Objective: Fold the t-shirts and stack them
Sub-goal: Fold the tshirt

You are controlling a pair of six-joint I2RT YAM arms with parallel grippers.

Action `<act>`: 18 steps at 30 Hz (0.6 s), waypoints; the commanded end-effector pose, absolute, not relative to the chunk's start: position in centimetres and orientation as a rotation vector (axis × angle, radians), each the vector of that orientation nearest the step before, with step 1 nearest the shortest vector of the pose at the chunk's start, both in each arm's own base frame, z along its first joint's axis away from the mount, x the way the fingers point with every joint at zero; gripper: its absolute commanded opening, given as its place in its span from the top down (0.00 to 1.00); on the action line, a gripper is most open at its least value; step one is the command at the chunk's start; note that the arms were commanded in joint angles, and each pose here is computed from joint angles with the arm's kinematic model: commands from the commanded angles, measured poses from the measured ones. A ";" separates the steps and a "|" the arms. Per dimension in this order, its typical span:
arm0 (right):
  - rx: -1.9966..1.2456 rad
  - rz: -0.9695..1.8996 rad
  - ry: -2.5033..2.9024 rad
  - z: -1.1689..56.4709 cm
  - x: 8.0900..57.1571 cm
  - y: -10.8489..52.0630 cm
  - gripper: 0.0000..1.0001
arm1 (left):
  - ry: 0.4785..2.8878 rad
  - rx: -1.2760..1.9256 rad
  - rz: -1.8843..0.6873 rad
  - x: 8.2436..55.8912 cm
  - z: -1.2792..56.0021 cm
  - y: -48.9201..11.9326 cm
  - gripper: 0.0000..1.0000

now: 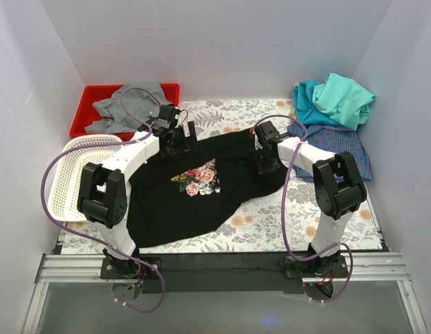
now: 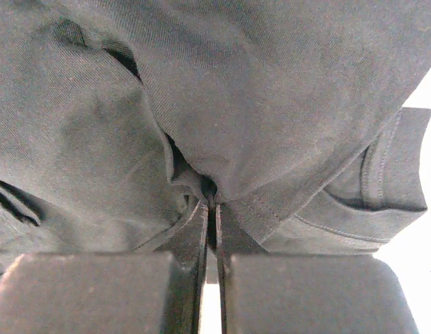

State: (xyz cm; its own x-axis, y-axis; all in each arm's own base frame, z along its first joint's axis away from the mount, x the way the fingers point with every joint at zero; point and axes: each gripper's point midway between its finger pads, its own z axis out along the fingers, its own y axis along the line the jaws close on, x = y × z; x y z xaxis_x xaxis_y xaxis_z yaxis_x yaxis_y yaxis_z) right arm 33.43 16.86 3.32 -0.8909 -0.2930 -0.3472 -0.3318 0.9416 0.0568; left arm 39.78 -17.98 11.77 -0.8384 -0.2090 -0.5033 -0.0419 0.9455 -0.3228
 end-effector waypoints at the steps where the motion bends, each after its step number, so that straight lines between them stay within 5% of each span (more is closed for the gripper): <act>1: -0.442 0.190 2.689 5.2 34.2 17.3 0.99 | 2.505 -0.176 -0.429 40.6 13.2 -18.1 0.07; 18: -0.246 -0.376 2.706 7.4 30.3 7.1 0.98 | 2.560 -0.131 -0.463 39.8 11.5 -18.7 0.07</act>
State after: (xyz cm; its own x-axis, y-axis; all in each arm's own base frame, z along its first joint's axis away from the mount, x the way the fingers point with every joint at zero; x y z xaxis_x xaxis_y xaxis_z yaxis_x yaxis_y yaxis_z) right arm 31.90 9.87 8.26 -0.8725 -0.2413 -0.4248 -0.1691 0.9649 -0.2008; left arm 39.52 -18.50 10.85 -0.8583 -0.1955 -0.4744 -0.0289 0.9415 -0.3358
